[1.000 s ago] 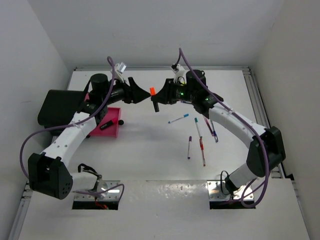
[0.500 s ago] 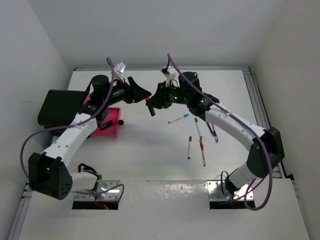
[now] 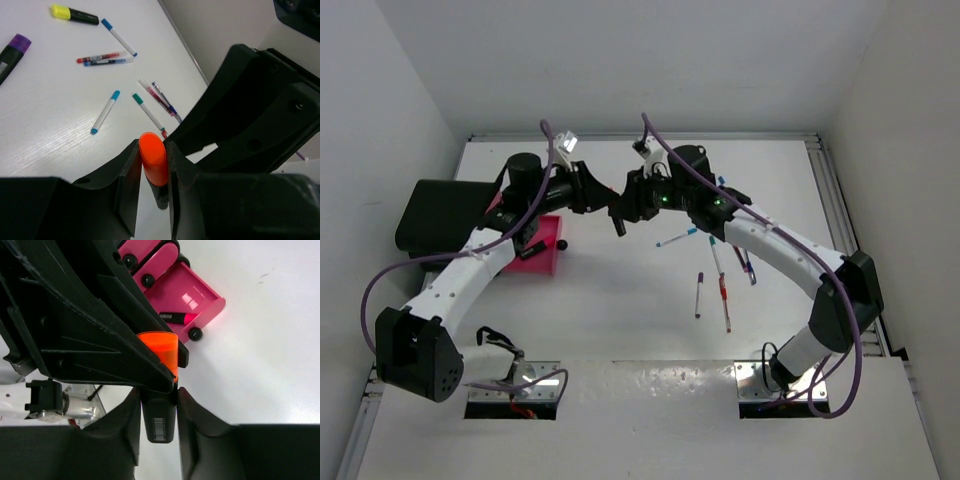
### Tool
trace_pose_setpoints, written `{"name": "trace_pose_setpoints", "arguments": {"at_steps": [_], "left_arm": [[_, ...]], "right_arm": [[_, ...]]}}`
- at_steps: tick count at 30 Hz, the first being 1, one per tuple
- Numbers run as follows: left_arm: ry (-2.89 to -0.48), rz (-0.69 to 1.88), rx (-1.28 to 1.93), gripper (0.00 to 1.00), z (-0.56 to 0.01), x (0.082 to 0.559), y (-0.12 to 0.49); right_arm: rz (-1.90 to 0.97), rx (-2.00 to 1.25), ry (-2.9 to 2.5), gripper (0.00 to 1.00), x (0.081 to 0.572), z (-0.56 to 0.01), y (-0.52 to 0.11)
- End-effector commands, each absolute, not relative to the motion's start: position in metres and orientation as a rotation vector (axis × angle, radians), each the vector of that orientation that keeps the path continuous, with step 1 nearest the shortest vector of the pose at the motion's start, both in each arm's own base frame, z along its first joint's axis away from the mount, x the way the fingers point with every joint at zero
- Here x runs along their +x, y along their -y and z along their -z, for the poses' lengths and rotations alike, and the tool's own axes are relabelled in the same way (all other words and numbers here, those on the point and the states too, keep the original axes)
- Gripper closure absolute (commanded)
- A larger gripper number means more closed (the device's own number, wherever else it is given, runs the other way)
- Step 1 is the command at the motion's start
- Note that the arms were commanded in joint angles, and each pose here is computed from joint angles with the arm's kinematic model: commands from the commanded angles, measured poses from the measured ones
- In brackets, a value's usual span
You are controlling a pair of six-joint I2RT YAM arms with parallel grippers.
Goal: Sort the stationery into containers
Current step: Place the pen in the drawer.
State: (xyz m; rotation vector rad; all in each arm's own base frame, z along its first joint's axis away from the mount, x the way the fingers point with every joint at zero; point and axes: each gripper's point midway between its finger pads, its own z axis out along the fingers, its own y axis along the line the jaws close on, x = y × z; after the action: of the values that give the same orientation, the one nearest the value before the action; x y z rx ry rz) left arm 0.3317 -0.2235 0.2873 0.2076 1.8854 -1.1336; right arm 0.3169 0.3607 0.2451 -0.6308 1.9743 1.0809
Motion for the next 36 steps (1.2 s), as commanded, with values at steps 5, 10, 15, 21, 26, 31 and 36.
{"name": "trace_pose_setpoints", "arguments": {"at_steps": [5, 10, 15, 21, 26, 31, 36], "left_arm": [[-1.984, 0.827, 0.455, 0.99, -0.271, 0.329, 0.184], [-2.077, 0.467, 0.863, 1.00, -0.241, 0.330, 0.136], [-2.178, 0.213, 1.144, 0.99, -0.198, 0.328, 0.086], [-2.199, 0.124, 1.293, 0.99, -0.150, 0.336, 0.052], [-2.142, 0.061, 1.289, 0.99, -0.146, 0.368, 0.040], [-2.139, 0.058, 1.203, 1.00, -0.135, 0.393, 0.030], [-2.108, 0.118, 1.094, 1.00, -0.128, 0.408, 0.019]], "right_arm": [[-1.034, -0.682, -1.846, 0.39, 0.321, -0.288, -0.346], [-0.934, -0.622, -1.934, 0.36, 0.335, -0.263, -0.295], [-0.888, -0.580, -1.996, 0.35, 0.341, -0.246, -0.262], [-0.881, -0.522, -2.047, 0.35, 0.345, -0.227, -0.243], [-0.874, -0.524, -2.066, 0.35, 0.342, -0.217, -0.238], [-0.867, -0.510, -2.076, 0.35, 0.346, -0.213, -0.233], [-0.866, -0.502, -2.082, 0.34, 0.347, -0.211, -0.231]]}}
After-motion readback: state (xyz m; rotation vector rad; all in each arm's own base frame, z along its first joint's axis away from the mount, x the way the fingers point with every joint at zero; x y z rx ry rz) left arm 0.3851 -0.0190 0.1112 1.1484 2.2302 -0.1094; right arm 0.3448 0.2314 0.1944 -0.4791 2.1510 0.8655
